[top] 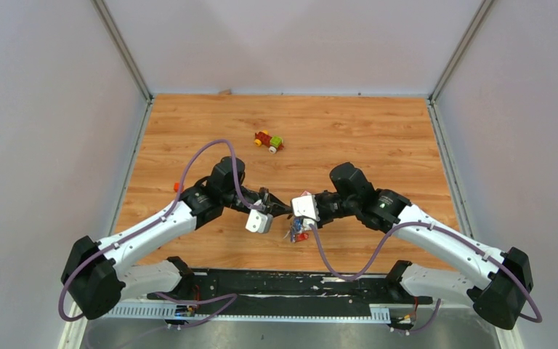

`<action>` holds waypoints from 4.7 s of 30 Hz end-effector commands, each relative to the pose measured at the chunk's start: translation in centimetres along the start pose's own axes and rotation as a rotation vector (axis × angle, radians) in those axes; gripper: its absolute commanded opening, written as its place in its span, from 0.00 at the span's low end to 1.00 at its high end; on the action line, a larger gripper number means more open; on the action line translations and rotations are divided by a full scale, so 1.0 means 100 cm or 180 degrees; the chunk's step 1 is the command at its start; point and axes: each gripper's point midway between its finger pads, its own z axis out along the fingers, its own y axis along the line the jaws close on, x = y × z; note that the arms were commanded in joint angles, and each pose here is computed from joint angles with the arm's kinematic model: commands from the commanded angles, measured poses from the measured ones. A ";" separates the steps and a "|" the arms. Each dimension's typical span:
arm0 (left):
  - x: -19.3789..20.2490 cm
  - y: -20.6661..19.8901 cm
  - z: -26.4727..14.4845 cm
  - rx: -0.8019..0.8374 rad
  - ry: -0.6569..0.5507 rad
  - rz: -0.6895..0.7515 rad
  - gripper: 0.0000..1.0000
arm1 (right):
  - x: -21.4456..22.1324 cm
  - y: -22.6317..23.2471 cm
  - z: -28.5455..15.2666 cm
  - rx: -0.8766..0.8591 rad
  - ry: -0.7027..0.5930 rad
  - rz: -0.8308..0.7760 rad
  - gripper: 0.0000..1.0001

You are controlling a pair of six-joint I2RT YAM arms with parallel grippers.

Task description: Put the keys on the keyring

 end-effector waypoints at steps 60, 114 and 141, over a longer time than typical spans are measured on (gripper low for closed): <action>0.011 -0.063 -0.006 0.0997 -0.0041 0.0476 0.00 | -0.010 -0.014 0.010 0.0021 0.0057 0.0101 0.00; -0.003 -0.038 -0.018 0.0718 -0.0251 0.0463 0.00 | -0.031 -0.026 -0.018 -0.0011 -0.0424 0.0545 0.00; -0.031 -0.023 -0.034 0.0487 -0.1248 -0.1004 0.00 | -0.052 -0.013 -0.015 -0.0441 -0.0717 0.0664 0.00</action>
